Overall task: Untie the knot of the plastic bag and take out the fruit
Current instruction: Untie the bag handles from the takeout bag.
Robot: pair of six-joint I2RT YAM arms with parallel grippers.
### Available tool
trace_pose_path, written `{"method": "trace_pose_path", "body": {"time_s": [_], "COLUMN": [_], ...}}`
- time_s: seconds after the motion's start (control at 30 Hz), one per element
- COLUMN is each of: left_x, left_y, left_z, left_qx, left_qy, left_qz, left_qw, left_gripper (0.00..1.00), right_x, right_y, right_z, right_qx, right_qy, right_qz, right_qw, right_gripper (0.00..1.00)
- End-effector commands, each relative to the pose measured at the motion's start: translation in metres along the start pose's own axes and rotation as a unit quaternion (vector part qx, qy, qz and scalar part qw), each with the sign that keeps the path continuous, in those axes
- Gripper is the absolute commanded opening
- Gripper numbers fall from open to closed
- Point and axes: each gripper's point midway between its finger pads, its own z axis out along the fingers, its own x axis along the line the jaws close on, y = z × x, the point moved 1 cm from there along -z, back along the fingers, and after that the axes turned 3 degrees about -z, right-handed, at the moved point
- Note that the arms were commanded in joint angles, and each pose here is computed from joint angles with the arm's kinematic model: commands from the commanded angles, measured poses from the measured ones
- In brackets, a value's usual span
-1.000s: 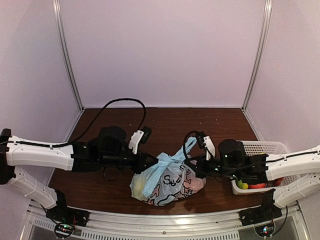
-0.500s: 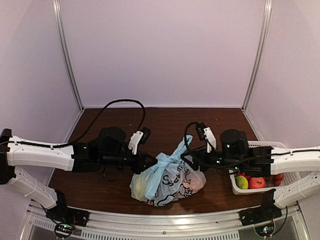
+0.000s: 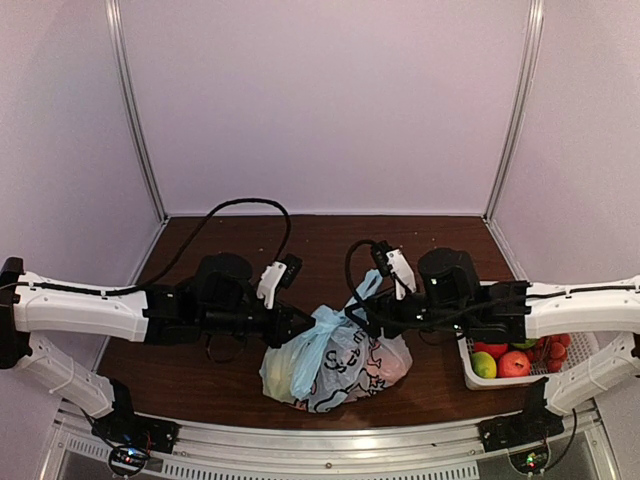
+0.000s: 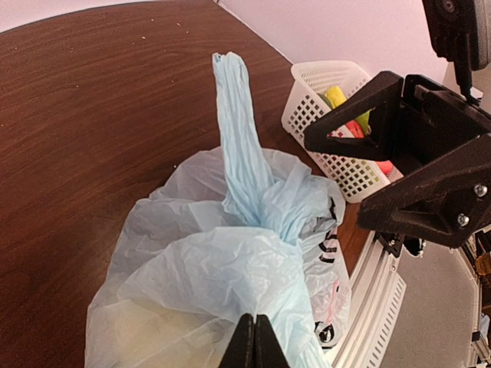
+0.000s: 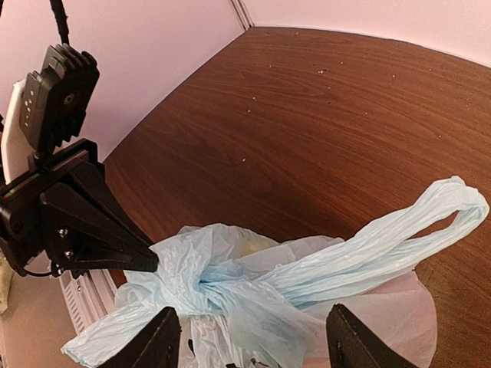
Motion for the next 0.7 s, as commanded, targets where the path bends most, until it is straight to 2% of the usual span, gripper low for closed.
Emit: {"method": "trace_pose_path", "body": {"time_s": [0.0,0.2,0.43,0.6,0.67], "left_x": [-0.002,-0.002,-0.002,0.0,0.001], "left_y": [0.003,0.001,0.001,-0.002,-0.002], "left_z": [-0.001,0.001,0.001,0.001,0.001], "left_qx": [-0.007,-0.003,-0.003,0.001,0.0], "left_qy": [-0.01,-0.013,-0.013,-0.009,-0.006], "left_qz": [0.0,-0.003,-0.004,-0.008,-0.008], "left_qw": [1.0,1.0,1.0,1.0,1.0], "left_gripper": [0.0,0.0,0.0,0.0,0.0], "right_x": [-0.003,-0.005,-0.007,-0.008,-0.009], "right_y": [-0.01,-0.013,-0.02,-0.019,-0.019], "right_z": [0.007,0.015,0.024,0.022,0.021], "right_qx": [0.014,0.024,0.036,0.023,0.022], "right_qy": [0.0,-0.009,-0.013,-0.012,-0.013], "right_qz": [0.006,-0.012,-0.023,-0.021,-0.02], "right_qw": [1.0,1.0,0.999,0.999,0.999], "right_gripper": [0.66,0.66,0.59,0.42,0.31]}}
